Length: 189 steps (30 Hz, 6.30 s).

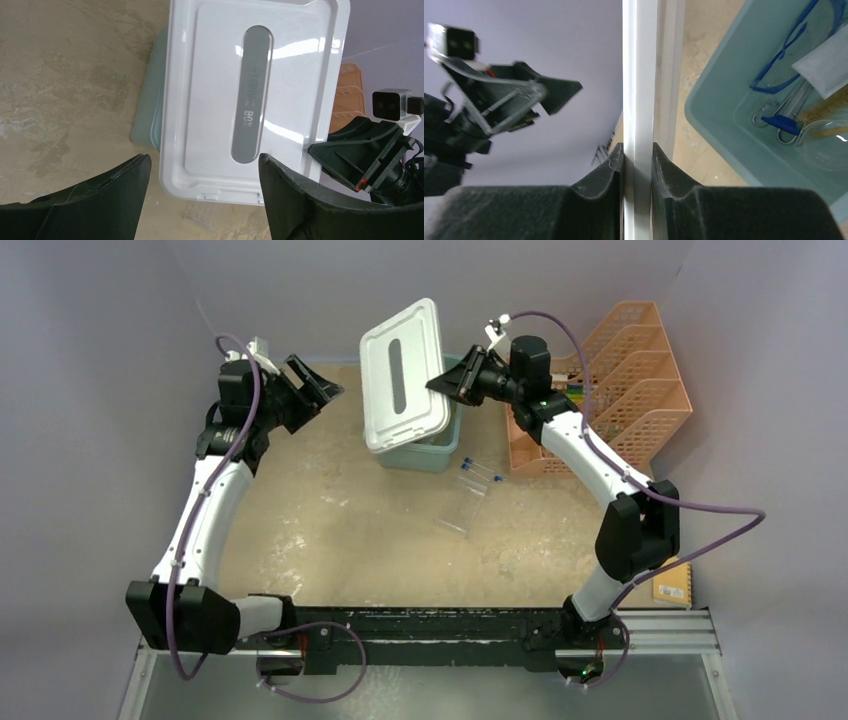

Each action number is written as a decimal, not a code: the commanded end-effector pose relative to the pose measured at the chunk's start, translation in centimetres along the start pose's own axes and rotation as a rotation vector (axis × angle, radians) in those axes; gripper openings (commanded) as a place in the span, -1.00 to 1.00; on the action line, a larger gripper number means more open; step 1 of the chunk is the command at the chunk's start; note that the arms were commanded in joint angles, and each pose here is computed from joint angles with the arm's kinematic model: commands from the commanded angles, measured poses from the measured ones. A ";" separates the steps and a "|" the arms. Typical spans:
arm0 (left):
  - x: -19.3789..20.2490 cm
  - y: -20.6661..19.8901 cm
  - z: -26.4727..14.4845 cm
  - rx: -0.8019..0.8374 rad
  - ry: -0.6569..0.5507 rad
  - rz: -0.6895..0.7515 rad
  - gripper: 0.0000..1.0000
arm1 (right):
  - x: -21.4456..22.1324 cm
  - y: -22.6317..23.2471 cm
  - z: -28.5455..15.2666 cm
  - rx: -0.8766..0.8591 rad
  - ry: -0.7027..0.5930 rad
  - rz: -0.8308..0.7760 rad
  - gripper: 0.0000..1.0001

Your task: Organize the chemistry lab equipment

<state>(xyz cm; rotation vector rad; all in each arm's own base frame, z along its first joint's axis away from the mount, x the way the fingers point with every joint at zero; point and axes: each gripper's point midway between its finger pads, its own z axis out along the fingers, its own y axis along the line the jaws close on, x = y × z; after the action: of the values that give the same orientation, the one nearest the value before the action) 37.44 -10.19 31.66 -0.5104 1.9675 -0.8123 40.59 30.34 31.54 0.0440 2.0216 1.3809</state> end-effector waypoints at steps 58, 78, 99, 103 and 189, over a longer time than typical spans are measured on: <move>2.5 3.6 14.0 0.046 0.205 -0.009 0.63 | -2.0 -16.3 -0.7 0.561 -0.070 0.160 0.23; 2.5 2.6 15.9 0.030 0.194 0.048 0.71 | -3.9 -18.2 -3.0 0.763 -0.034 -0.122 0.31; 6.0 4.2 17.6 -0.044 0.336 0.120 0.59 | -1.6 -17.2 1.0 0.585 0.120 -0.129 -0.35; 5.8 4.6 17.2 -0.072 0.327 0.126 0.50 | -1.0 -16.4 1.5 0.550 0.132 -0.124 -0.37; 0.1 15.4 14.1 -0.374 0.286 0.214 -0.17 | -3.6 -12.0 2.0 0.442 0.014 -0.266 0.52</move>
<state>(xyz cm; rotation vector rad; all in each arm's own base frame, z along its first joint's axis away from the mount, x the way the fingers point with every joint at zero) 47.75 -4.88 12.89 -0.4629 2.4682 -0.4560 47.79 25.15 22.48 0.0048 2.2430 0.7827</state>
